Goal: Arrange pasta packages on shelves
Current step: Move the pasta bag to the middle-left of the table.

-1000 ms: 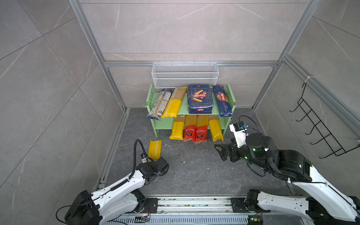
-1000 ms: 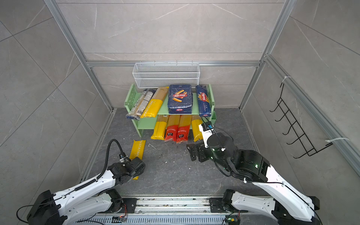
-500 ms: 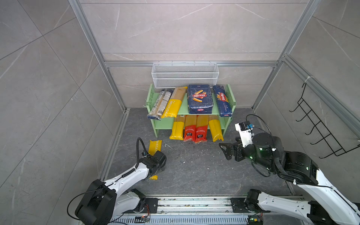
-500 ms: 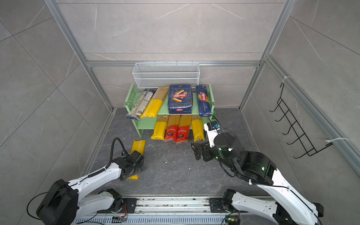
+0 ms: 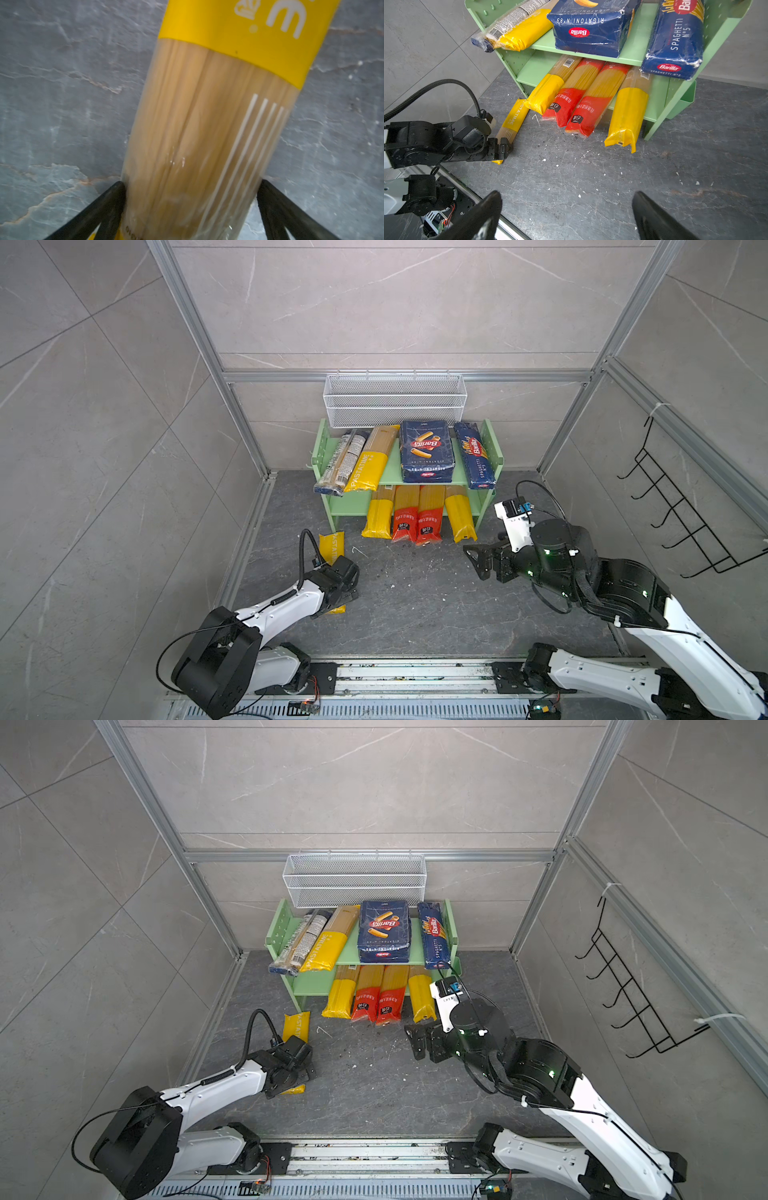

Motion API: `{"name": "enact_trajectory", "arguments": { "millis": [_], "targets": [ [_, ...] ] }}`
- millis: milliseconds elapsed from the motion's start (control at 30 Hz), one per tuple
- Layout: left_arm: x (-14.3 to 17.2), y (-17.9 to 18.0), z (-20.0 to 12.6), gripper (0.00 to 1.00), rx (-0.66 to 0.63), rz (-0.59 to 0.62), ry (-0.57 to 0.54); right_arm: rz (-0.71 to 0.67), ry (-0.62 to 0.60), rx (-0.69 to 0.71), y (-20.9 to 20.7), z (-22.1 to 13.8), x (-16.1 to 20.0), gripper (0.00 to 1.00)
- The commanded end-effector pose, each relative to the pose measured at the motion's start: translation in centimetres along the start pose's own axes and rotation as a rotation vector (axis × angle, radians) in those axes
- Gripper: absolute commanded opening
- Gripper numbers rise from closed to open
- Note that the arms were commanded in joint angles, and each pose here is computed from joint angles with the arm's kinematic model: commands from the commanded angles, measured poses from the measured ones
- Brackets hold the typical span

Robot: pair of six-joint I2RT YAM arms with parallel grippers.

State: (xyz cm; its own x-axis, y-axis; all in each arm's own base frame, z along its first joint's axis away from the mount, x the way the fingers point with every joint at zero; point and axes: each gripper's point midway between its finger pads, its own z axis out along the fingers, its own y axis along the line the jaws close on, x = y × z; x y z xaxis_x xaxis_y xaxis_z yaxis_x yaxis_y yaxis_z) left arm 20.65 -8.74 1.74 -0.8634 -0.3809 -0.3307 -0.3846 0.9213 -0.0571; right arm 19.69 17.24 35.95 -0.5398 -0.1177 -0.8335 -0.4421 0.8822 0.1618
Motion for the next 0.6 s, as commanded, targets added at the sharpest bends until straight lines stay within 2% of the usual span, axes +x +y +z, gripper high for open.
{"name": "enact_trajectory", "arguments": {
  "millis": [0,233,567],
  "targets": [
    [0.4,-1.6,-1.8,1.0,0.064,0.035,0.026,-0.012,0.018,-0.004,0.0,0.2,0.3,1.0],
    [-0.4,0.4,-3.4,1.0,0.0,0.052,-0.022,-0.001,0.032,-0.016,0.3,0.8,0.3,1.0],
    [-0.5,-0.1,-1.7,1.0,-0.032,0.073,-0.019,0.018,0.031,-0.042,0.3,-0.1,0.5,1.0]
  ]
}}
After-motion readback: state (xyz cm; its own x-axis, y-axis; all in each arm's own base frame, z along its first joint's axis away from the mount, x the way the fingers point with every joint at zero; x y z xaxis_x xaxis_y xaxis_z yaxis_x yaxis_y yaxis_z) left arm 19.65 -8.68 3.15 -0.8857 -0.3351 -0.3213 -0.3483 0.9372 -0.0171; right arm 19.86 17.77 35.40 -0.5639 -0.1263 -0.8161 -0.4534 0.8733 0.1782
